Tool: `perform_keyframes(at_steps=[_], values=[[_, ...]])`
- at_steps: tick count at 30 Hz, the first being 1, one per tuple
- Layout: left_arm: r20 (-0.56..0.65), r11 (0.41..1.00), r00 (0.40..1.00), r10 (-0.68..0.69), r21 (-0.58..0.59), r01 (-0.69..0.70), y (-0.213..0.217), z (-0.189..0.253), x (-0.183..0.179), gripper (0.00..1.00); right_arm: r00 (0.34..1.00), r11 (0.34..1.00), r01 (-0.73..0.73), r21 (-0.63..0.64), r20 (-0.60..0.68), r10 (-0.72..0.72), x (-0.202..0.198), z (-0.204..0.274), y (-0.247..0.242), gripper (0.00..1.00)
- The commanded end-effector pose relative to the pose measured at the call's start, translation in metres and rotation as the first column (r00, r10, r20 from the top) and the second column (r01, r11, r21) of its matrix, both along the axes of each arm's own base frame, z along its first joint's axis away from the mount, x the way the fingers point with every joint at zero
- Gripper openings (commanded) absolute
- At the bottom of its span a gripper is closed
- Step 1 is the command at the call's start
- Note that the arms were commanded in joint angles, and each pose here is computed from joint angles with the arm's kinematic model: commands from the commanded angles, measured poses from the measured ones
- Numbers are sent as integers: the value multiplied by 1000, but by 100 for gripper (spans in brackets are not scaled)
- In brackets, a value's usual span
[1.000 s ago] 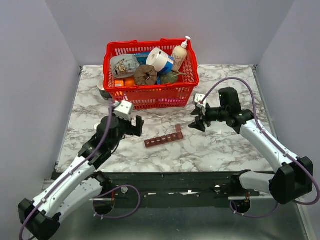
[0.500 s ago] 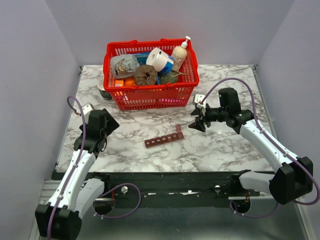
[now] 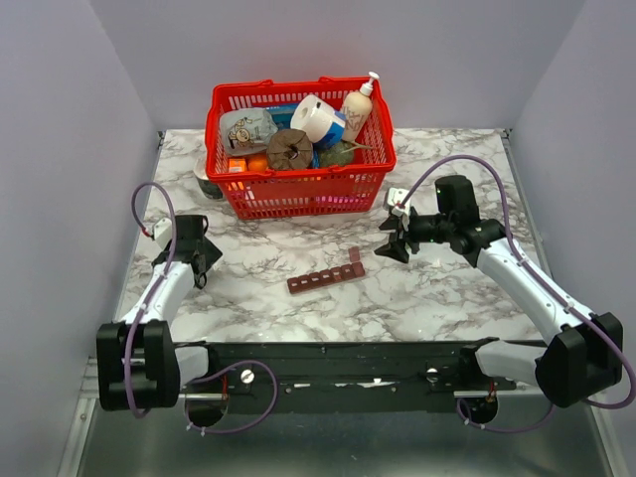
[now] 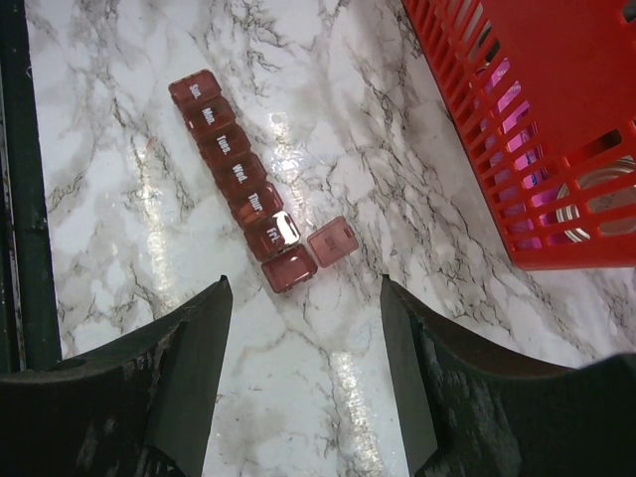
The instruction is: Sort the pills into containers
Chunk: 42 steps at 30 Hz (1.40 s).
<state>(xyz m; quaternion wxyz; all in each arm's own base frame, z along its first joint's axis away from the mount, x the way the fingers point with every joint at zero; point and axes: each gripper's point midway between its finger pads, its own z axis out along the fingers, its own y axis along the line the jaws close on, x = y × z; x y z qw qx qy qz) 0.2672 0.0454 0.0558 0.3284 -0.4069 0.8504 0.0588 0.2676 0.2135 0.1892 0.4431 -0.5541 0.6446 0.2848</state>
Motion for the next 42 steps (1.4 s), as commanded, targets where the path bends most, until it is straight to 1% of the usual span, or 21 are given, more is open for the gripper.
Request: perform_keyframes(at_steps=[1, 7, 12, 14, 15, 19, 20, 23, 27, 29, 31, 32, 33, 35, 36, 38, 39, 40, 42], values=[[29, 999, 1000, 9, 30, -10, 11, 6, 24, 91, 999, 999, -34, 14, -5, 34, -10, 0, 0, 70], [22, 997, 999, -26, 67, 25, 14, 12, 35, 90, 999, 999, -39, 10, -13, 39, -10, -3, 1, 71], [-14, 993, 997, -80, 91, 81, 15, 12, 33, 89, 999, 999, -40, 10, -23, 40, -11, -5, 1, 70], [-34, 991, 995, -90, 101, 93, 16, 12, 31, 88, 999, 999, -43, 12, -21, 43, -10, -4, 1, 70], [-41, 989, 995, -92, 109, 96, 17, 13, 30, 86, 999, 999, -43, 12, -23, 43, -11, -5, 1, 71], [-59, 986, 993, -101, 131, 108, 20, 15, 26, 86, 999, 999, -47, 9, -26, 47, -11, -6, 1, 70], [-57, 986, 993, -101, 129, 107, 20, 16, 26, 86, 999, 999, -46, 9, -27, 47, -11, -6, 1, 71], [-48, 985, 992, -113, 126, 118, 18, 16, 26, 81, 998, 999, -48, 5, -32, 48, -11, -7, 1, 71], [-51, 984, 991, -126, 118, 131, 16, 15, 28, 78, 998, 999, -50, 4, -32, 50, -12, -8, 1, 70], [-55, 984, 990, -129, 115, 135, 16, 14, 28, 78, 998, 999, -51, 4, -34, 51, -12, -8, 1, 71], [-56, 982, 988, -140, 116, 146, 15, 15, 29, 72, 998, 999, -51, 5, -33, 51, -12, -8, 1, 71], [-48, 982, 988, -149, 114, 153, 14, 16, 30, 67, 998, 999, -53, 5, -38, 53, -12, -8, 1, 71], [-50, 979, 985, -166, 109, 170, 12, 15, 30, 56, 998, 998, -56, 5, -38, 56, -13, -9, 1, 71], [-39, 976, 981, -192, 101, 195, 8, 17, 32, 40, 997, 998, -64, 8, -42, 64, -14, -9, 2, 71], [-31, 971, 975, -222, 81, 224, 3, 17, 33, 21, 997, 998, -70, 7, -39, 70, -14, -9, 2, 71], [-18, 959, 960, -278, 59, 279, -6, 21, 34, 6, 995, 996, -89, 11, -50, 89, -18, -10, 3, 71], [-9, 952, 953, -303, 43, 304, -11, 24, 34, 0, 993, 995, -104, 8, -52, 105, -21, -12, 3, 71], [23, 930, 930, -367, -1, 367, -25, 30, 33, 0, 992, 993, -118, 10, -54, 118, -23, -12, 4, 71], [62, 888, 888, -455, -49, 458, -44, 37, 28, 0, 984, 985, -172, 25, -50, 173, -30, -13, 6, 71]])
